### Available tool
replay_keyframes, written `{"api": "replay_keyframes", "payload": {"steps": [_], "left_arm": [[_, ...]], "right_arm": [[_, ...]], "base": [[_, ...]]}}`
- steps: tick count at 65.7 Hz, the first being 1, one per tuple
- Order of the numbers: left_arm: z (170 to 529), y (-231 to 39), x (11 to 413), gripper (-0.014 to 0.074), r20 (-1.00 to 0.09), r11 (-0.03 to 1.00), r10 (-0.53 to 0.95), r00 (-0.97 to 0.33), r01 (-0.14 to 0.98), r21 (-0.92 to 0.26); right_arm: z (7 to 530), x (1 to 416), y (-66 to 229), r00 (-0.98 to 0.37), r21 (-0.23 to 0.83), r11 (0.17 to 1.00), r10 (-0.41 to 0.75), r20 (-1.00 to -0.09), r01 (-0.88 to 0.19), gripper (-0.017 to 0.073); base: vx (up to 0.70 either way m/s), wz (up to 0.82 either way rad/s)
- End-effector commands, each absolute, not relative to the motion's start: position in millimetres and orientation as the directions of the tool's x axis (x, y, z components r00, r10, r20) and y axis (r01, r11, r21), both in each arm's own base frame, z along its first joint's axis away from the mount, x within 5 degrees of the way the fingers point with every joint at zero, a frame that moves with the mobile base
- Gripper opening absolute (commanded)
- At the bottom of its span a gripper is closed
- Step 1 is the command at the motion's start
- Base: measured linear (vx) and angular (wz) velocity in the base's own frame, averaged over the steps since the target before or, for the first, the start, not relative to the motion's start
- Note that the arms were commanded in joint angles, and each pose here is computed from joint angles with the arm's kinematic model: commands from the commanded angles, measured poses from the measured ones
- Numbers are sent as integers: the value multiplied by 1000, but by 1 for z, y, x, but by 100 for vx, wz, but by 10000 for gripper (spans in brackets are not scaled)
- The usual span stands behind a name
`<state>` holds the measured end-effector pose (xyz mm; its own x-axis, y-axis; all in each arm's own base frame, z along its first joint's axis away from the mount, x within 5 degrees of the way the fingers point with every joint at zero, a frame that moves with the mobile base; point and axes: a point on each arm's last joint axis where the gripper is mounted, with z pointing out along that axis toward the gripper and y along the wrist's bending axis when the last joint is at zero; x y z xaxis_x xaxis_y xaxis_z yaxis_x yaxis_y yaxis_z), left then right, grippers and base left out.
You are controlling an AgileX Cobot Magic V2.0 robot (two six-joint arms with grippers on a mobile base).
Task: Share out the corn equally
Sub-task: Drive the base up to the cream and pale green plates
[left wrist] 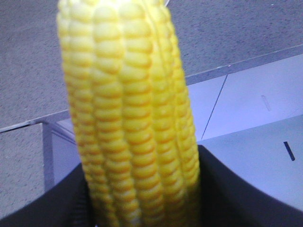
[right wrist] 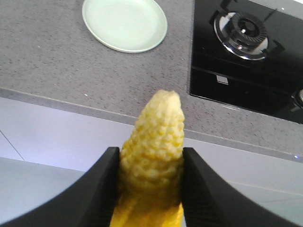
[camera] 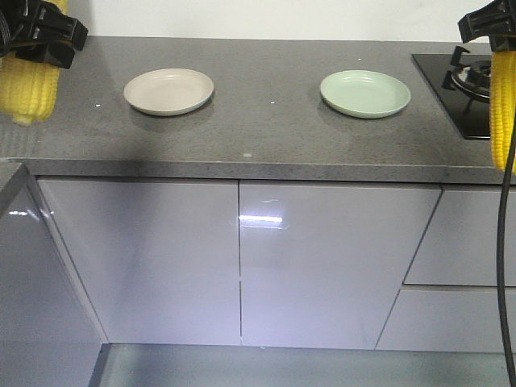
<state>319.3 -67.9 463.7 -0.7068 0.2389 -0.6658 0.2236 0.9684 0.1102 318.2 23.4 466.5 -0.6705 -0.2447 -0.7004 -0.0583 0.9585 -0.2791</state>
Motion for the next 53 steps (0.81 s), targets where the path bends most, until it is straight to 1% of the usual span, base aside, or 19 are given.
{"api": "replay_keyframes", "payload": {"steps": [1,30,53], "left_arm": [[487,-66,307,220,-745,972,217,-630,209,106],[487,-66,307,220,-745,972,217,-630,209,106],[487,-66,307,220,-745,972,217,-630,209,106]], "right_arm": [[492,305,19,-575,-294,955,-252,-779,-20,223],[492,305,19,-575,-294,955,-252,-779,-20,223],[492,305,19,-575,-294,955,-252,-779,-20,223]], "base": [[1,-21],[1,-22],[3,-2]]}}
